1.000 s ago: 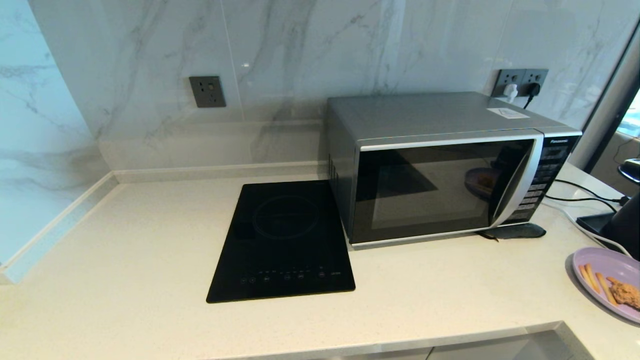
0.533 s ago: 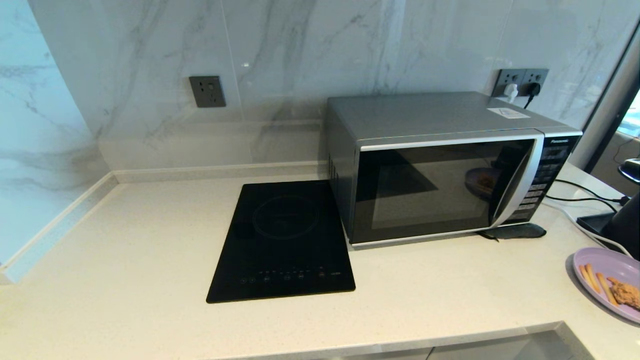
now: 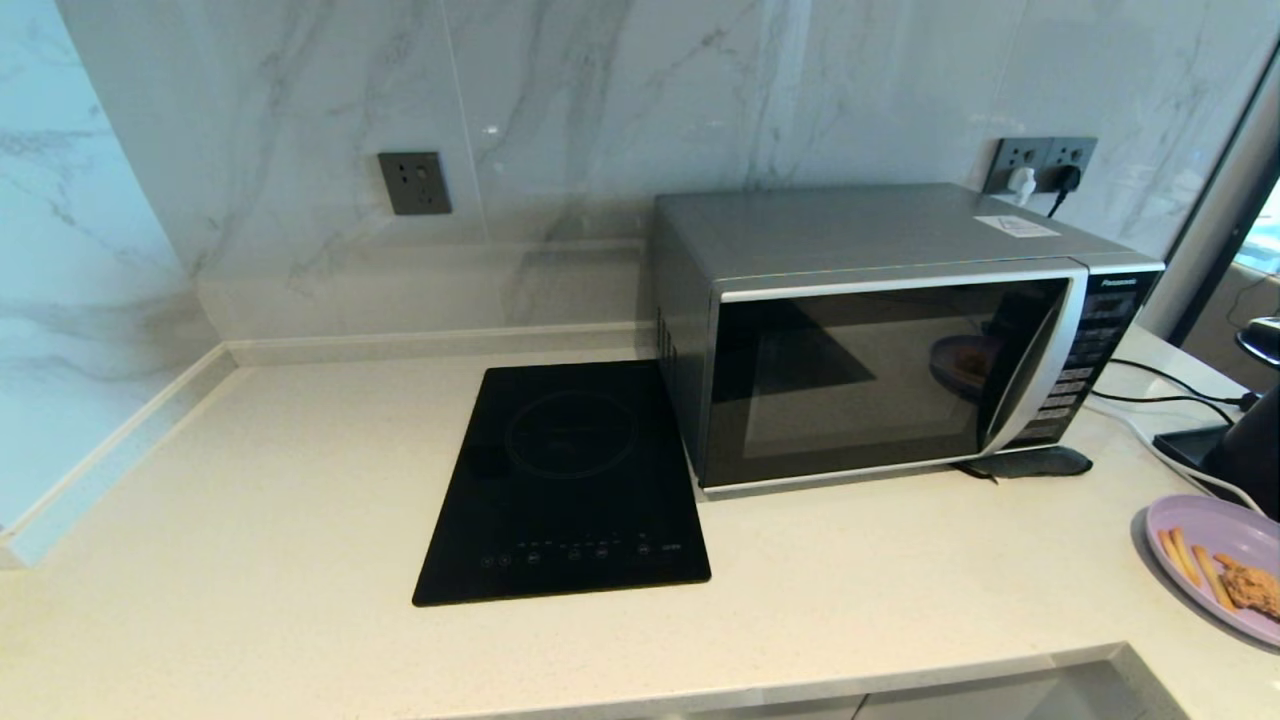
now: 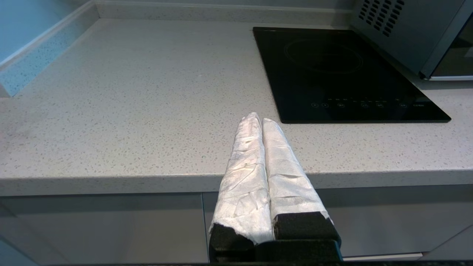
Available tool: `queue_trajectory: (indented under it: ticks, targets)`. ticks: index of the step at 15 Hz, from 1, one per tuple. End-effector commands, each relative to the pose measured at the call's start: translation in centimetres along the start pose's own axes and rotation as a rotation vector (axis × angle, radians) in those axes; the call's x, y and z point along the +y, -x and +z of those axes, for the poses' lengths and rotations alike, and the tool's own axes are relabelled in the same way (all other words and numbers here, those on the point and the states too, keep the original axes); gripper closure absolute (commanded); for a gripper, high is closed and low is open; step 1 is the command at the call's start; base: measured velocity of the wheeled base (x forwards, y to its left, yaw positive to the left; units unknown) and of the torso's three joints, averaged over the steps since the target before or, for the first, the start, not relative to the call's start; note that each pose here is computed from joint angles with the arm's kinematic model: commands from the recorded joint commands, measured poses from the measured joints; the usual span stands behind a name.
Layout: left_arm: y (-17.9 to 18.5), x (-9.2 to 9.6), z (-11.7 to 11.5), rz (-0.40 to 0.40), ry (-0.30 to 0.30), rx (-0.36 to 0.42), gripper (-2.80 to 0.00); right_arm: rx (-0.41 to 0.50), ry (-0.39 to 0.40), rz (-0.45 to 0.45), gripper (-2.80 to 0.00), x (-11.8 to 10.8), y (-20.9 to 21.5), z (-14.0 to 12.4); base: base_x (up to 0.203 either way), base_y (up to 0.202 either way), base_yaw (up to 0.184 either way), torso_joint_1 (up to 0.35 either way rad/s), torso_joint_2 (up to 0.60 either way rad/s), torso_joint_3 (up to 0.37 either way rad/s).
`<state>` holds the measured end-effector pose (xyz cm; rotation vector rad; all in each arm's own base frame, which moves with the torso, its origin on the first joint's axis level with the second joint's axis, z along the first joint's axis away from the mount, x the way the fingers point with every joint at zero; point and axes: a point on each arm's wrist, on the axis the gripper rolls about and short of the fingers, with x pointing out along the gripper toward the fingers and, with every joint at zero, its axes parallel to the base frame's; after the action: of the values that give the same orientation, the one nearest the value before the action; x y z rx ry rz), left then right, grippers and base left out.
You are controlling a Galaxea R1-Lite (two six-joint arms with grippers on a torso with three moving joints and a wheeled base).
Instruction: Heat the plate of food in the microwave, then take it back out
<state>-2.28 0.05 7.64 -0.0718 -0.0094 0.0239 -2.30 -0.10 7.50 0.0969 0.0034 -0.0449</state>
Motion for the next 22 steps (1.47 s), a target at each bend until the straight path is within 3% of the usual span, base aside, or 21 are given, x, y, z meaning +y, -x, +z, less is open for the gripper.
queue_trajectory:
  ticks: [1, 16, 22]
  targets:
    - [-0.01, 0.00, 0.01, 0.000, 0.000, 0.001, 0.00, 0.007, -0.001, 0.000, 0.00, -0.01, -0.04, -0.13, 0.000, 0.000, 0.000, 0.000, 0.00, 0.000]
    - [-0.01, 0.00, 0.01, 0.000, 0.000, 0.001, 0.00, 0.007, -0.001, 0.001, 0.00, -0.01, -0.04, -0.13, 0.000, 0.000, 0.000, 0.000, 0.00, 0.000]
    - [-0.01, 0.00, 0.01, 0.000, 0.000, 0.001, 0.00, 0.002, -0.039, 0.000, 0.00, 0.00, -0.03, -0.05, 0.000, 0.000, 0.000, 0.000, 0.00, 0.000]
